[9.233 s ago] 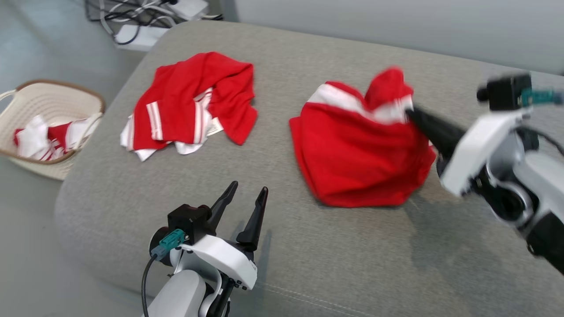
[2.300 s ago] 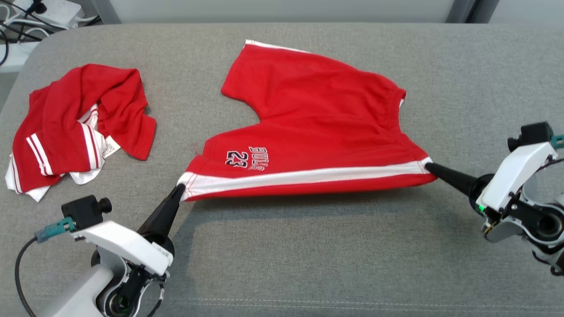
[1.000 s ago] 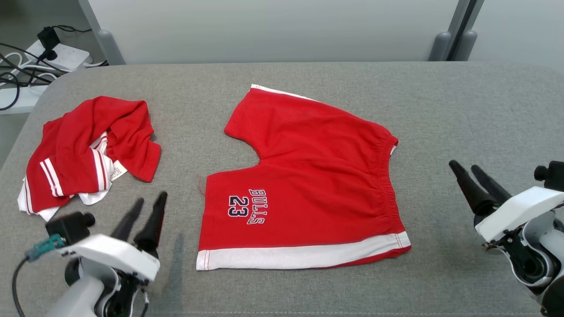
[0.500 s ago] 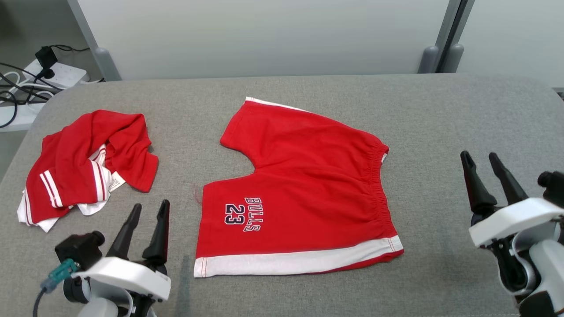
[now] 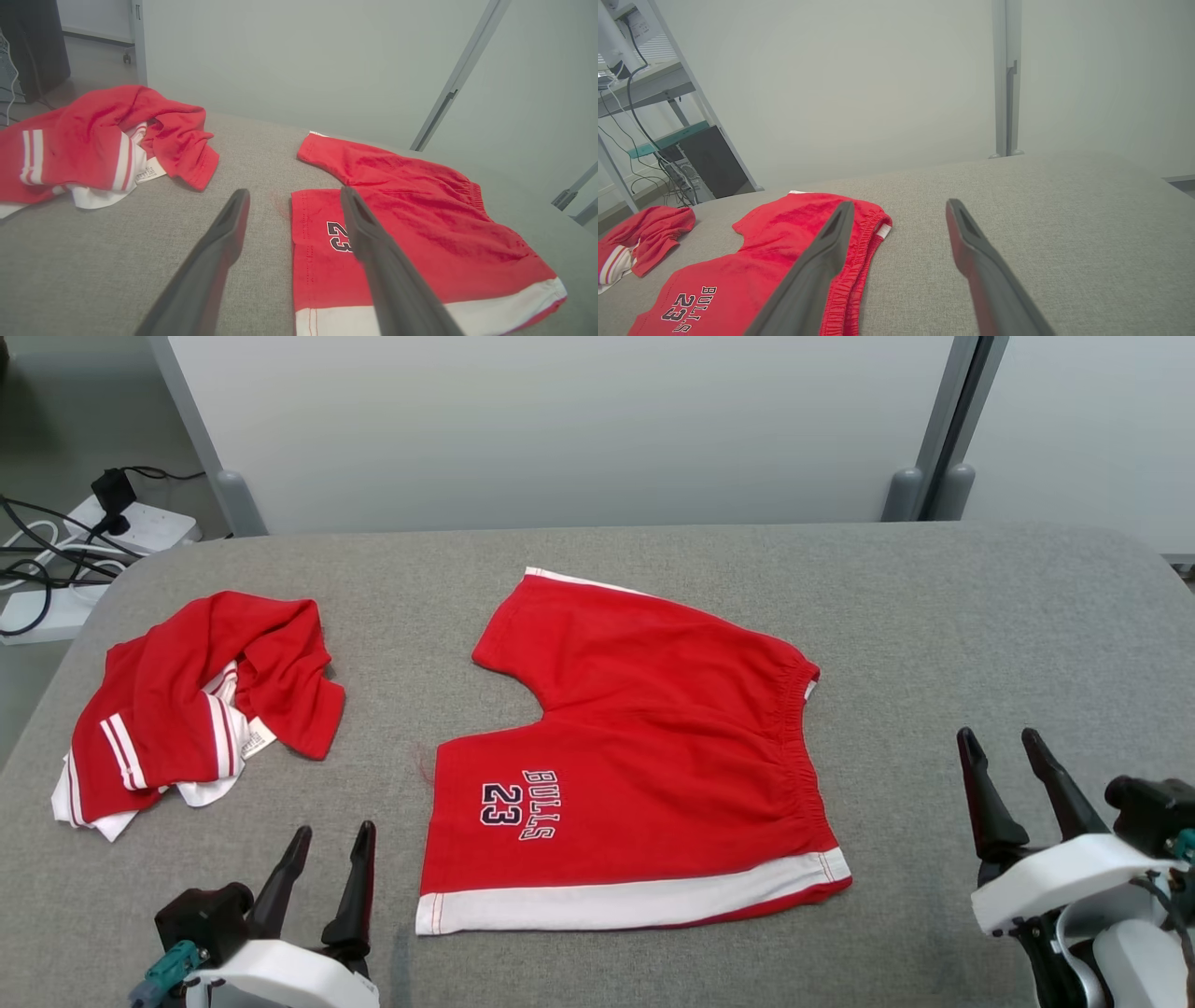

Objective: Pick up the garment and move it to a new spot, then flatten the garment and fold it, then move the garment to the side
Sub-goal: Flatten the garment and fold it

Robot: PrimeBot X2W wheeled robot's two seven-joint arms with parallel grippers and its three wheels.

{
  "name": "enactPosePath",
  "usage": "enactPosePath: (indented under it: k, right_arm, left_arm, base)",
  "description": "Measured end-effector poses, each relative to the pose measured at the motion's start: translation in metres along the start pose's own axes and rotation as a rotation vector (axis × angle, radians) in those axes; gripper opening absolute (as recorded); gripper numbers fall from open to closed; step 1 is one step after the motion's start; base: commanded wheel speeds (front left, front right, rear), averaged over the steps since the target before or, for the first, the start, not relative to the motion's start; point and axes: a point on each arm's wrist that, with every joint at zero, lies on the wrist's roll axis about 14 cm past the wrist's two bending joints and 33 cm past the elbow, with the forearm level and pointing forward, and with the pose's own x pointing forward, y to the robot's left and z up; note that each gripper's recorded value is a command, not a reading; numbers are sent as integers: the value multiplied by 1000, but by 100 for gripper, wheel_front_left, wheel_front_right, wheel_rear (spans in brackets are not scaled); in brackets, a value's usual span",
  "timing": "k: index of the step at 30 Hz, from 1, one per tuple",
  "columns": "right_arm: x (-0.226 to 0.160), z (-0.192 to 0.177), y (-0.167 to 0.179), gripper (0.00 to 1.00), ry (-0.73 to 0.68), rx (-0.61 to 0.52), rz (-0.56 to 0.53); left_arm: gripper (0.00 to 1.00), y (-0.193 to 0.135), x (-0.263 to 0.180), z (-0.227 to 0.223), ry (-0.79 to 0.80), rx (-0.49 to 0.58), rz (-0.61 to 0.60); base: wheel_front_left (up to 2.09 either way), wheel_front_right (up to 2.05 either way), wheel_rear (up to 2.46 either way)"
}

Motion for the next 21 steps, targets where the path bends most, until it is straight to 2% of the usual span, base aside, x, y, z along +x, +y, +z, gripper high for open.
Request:
enactPosePath:
  k: [10,16,21]
  right_arm:
    - [-19,-14,6,100,21,-29,-9]
    - [-30,-24,11,100,46,-107,12]
    - [-37,-33,13,100,70,-130,15]
  left_arm:
    - [100,11,-15,-2,-5,58,42]
    - [100,13,-21,-3,-3,121,56]
    - [100,15,-21,2,-23,142,71]
  base:
    - [0,0,0]
    - [0,0,0]
    - [0,0,0]
